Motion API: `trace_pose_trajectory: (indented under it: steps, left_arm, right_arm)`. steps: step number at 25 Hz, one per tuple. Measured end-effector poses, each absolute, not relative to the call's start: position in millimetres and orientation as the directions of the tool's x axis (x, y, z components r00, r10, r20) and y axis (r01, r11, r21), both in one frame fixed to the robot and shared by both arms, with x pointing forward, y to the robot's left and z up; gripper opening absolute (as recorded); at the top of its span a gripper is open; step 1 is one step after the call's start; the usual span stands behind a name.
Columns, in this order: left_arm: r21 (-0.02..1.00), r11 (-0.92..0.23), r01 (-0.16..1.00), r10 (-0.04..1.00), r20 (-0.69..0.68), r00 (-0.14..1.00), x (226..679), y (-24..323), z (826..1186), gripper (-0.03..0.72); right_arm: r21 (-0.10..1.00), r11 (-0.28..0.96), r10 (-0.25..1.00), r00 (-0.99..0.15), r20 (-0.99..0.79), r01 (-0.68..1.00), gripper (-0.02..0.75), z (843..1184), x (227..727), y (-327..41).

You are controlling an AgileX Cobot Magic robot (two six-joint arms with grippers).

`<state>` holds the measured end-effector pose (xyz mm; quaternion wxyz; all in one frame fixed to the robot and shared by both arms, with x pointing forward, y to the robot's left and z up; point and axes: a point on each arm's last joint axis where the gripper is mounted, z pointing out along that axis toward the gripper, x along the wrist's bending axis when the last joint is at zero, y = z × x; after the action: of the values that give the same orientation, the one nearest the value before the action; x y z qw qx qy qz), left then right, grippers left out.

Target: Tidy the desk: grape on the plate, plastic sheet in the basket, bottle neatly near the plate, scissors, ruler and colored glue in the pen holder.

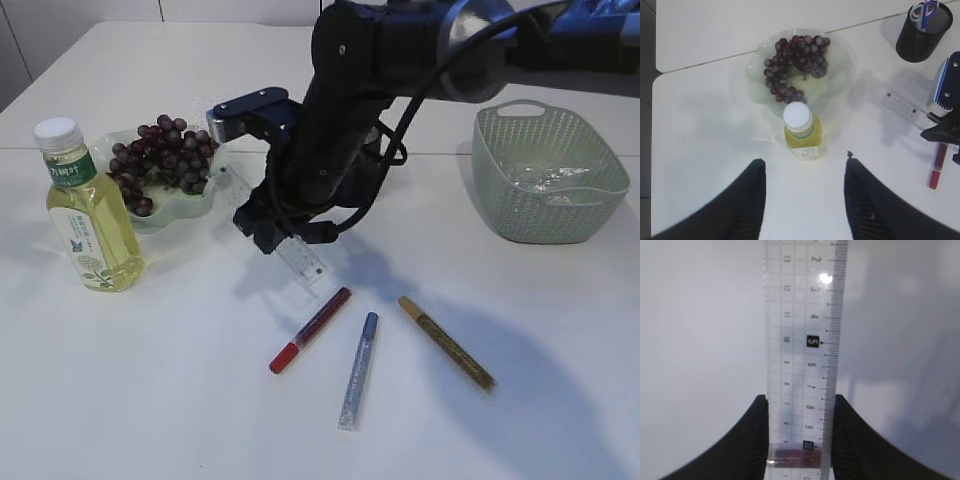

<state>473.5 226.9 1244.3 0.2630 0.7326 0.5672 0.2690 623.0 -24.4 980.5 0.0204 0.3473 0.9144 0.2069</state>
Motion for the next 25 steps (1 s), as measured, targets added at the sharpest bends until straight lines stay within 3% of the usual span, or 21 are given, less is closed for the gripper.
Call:
trace_pose_trajectory:
  steps: [17,25]
  left_arm:
    - [0.692,-0.231,0.684,0.972,0.134,0.192,475,230,1245,0.371]
    - [0.692,-0.231,0.684,0.972,0.136,0.191,475,231,1245,0.371]
  right_arm:
    - [0.739,0.492,0.729,-0.682,-0.061,0.46,0.262,1010,658,-19]
    - [0.809,0.389,0.814,-0.575,-0.08,0.44,0.262,990,677,-56]
